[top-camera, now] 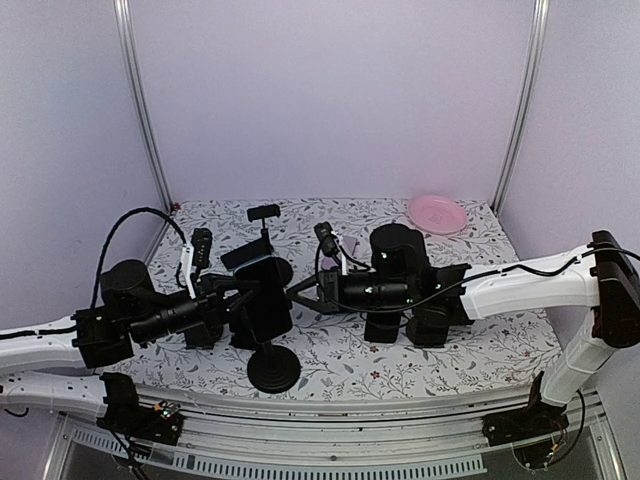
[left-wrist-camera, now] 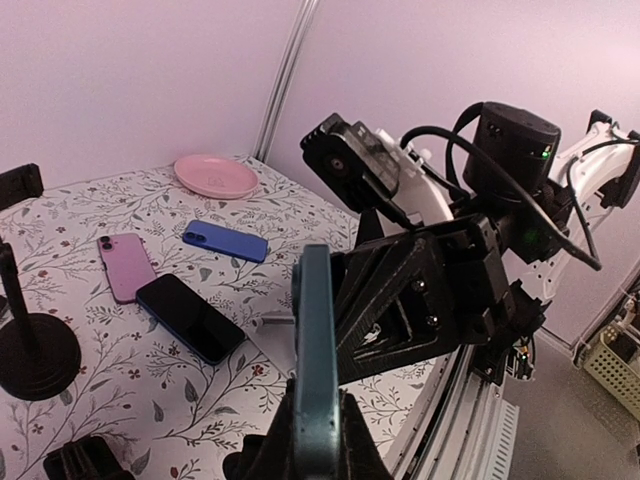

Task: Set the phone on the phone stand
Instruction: Adjust the phone stand with the phone at the center of the board.

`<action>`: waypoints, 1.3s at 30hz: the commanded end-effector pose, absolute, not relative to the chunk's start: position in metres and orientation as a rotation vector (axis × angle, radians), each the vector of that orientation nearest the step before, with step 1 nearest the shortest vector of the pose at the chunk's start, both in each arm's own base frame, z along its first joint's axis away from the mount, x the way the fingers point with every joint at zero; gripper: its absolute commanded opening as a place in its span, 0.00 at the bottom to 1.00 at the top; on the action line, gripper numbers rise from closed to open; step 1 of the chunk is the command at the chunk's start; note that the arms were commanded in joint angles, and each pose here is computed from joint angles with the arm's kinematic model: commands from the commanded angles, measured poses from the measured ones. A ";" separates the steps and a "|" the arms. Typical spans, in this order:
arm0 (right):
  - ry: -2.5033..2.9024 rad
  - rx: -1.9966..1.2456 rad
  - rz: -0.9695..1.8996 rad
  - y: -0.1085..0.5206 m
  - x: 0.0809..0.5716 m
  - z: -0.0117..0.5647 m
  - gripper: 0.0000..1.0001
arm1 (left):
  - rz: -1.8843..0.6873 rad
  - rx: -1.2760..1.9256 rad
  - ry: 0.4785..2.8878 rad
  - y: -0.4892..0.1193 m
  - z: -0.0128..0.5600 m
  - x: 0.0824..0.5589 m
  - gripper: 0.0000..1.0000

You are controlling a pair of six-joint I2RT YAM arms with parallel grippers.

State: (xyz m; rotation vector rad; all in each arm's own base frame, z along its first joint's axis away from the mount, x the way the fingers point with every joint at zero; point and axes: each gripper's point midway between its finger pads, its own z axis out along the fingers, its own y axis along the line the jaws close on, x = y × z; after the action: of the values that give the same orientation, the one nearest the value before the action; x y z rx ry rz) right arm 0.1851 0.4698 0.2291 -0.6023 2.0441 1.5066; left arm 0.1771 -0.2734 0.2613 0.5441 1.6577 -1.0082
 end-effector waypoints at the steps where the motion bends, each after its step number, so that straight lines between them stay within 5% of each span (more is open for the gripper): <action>1: 2.166 -0.613 1.474 0.470 0.172 0.190 0.08 | -0.945 0.577 1.732 -0.269 0.244 0.179 0.00; 39: 2.319 -0.621 1.422 0.475 0.134 0.126 0.05 | -0.937 0.549 1.856 -0.265 0.236 0.178 0.00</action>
State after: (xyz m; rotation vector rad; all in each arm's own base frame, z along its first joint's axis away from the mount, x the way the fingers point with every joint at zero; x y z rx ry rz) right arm 0.1738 0.4800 0.2059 -0.5180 2.0492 1.5210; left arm 0.1801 -0.2657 0.2586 0.5185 1.7499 -0.9681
